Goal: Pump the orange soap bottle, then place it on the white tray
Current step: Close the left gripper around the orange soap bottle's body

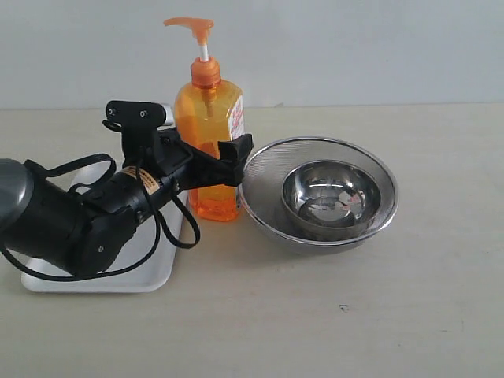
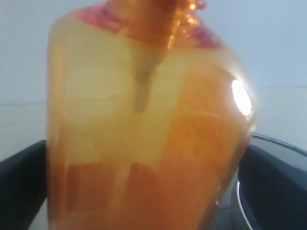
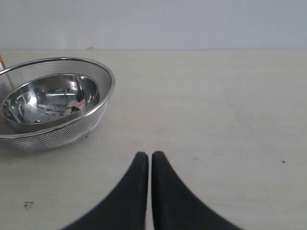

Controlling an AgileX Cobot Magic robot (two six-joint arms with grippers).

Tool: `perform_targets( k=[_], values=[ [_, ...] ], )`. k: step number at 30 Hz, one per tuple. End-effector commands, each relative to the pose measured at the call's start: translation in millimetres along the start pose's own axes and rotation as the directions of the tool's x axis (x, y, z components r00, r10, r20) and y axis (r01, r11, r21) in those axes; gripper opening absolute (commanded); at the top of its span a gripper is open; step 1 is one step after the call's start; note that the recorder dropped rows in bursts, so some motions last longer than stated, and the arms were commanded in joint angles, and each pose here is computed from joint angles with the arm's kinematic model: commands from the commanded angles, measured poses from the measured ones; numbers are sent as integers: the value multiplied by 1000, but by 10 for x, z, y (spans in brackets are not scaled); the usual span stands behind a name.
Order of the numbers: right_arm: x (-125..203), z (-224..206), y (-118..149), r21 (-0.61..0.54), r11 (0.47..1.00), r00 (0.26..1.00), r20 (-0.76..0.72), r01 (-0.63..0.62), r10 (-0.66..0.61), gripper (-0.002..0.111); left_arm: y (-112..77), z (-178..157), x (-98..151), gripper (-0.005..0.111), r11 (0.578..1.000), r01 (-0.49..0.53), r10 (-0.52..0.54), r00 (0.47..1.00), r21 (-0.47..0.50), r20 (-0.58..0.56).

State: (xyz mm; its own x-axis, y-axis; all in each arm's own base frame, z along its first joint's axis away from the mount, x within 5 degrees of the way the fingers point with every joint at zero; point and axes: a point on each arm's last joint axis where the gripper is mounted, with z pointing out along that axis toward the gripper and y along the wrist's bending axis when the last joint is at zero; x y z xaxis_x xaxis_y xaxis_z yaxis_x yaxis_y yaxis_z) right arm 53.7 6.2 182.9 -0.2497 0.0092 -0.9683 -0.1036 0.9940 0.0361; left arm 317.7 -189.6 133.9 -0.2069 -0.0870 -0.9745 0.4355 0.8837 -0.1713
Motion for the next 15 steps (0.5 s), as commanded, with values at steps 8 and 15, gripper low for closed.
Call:
perform_targets(
  k=[8,15],
  values=[
    [-11,-4,-1,1,1000,1000,15,1,-2,0,37,12,-57,96,1000,11,-9,998,-28,59],
    [-11,-4,-1,1,1000,1000,15,1,-2,0,37,12,-57,96,999,-16,17,998,-29,58]
  ],
)
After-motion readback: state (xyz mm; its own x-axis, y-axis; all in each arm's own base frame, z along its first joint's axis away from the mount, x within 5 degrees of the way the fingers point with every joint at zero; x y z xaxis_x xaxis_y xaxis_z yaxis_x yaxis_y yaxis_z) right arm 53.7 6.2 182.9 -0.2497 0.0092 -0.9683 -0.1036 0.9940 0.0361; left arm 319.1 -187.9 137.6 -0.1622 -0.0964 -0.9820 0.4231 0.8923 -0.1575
